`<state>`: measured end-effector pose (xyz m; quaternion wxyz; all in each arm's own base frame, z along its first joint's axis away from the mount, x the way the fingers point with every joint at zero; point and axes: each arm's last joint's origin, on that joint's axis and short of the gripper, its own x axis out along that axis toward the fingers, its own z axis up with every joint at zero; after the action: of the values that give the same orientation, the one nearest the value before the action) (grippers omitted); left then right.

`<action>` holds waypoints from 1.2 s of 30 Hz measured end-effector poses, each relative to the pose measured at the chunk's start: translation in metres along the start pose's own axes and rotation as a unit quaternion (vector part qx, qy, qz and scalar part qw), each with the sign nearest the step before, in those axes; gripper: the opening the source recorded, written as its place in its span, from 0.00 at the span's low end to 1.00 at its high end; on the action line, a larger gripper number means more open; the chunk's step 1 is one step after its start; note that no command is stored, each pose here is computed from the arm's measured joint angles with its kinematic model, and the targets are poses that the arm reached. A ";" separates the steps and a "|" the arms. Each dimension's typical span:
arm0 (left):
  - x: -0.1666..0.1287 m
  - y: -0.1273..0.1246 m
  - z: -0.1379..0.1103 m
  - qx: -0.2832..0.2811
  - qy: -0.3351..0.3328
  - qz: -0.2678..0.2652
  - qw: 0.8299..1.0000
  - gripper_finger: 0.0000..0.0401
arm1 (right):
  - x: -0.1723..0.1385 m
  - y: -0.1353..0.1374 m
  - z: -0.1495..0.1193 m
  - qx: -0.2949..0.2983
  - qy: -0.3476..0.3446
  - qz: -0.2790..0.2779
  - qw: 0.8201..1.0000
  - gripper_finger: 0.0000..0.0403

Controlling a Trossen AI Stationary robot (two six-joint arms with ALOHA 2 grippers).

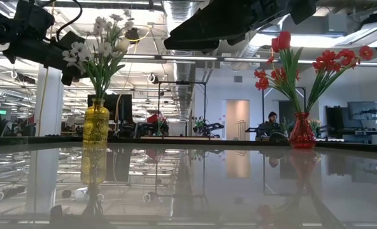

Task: Sort flowers into vase by color
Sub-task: Put the white flowers in the yellow vase

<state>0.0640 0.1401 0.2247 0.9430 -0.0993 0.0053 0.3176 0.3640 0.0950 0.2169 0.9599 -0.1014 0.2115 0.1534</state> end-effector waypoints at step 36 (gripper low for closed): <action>-0.022 -0.015 0.021 0.063 -0.088 0.037 0.993 0.13 | 0.000 0.000 0.000 0.000 0.000 0.001 1.000 0.47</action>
<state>0.0546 0.1196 0.2499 0.9316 -0.0114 -0.0541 0.3592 0.3639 0.0950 0.2167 0.9597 -0.1013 0.2120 0.1542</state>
